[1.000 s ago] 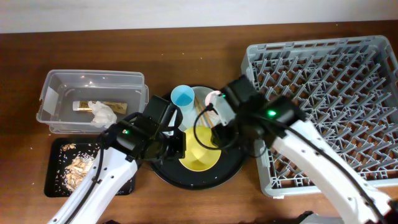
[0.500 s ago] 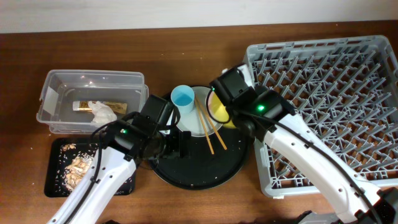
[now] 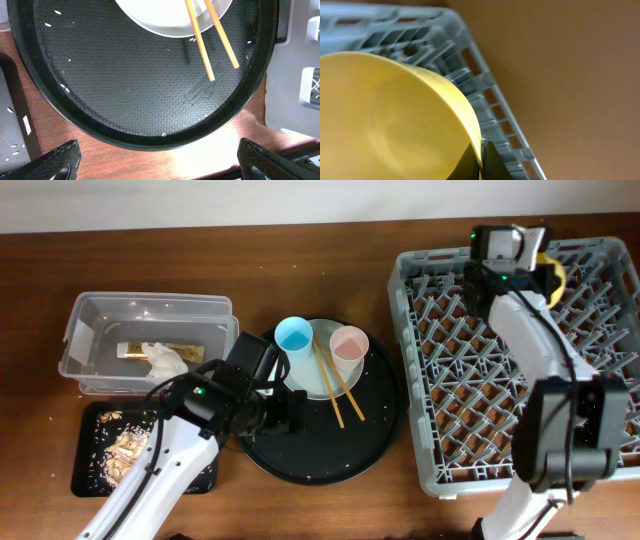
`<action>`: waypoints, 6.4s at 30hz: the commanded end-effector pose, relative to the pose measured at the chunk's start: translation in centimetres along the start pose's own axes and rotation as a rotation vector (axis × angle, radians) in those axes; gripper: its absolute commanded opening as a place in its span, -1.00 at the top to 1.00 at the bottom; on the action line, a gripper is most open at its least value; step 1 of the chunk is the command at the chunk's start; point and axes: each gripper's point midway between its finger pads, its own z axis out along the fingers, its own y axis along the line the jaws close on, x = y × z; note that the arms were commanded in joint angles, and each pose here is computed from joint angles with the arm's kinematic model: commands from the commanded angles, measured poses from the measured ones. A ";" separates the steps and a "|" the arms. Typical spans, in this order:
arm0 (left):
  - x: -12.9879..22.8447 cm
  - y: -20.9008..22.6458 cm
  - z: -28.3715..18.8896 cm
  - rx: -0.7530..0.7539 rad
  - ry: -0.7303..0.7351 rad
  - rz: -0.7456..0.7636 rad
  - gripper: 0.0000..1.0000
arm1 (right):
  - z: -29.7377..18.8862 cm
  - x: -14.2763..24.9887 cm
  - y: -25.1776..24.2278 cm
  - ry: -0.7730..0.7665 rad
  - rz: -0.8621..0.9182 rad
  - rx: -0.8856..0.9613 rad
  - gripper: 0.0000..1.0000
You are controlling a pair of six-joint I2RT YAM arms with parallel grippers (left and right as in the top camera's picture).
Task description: Sort waste into correct bins and load items into the dishwasher rack
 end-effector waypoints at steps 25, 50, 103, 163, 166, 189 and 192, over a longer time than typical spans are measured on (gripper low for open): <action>-0.5 -0.1 -0.7 0.004 -0.028 0.016 -0.99 | -15.8 -4.3 4.3 -0.003 0.027 -0.898 0.27; -0.5 -0.1 -0.7 0.004 -0.028 0.016 -0.99 | -1.8 -1.8 -6.9 0.137 0.024 -0.150 0.92; -10.1 -3.1 -1.0 0.128 -0.375 -0.058 -0.22 | -29.1 3.9 5.0 0.257 -0.187 -1.623 -0.97; -11.6 -13.0 -12.0 1.185 -0.090 0.268 0.99 | -43.6 4.1 -4.2 -0.029 -0.223 -2.632 -0.43; -11.9 -12.9 -11.6 1.161 -0.105 0.258 0.99 | -43.8 3.9 -4.5 -0.033 -0.208 -2.650 -0.25; -8.7 -5.0 -0.7 0.405 0.019 -0.045 0.07 | -17.1 4.8 0.9 0.431 0.046 -1.262 0.00; -8.6 -4.8 -0.2 0.352 0.008 -0.029 0.07 | -17.5 6.0 2.6 0.448 0.003 -1.267 -0.01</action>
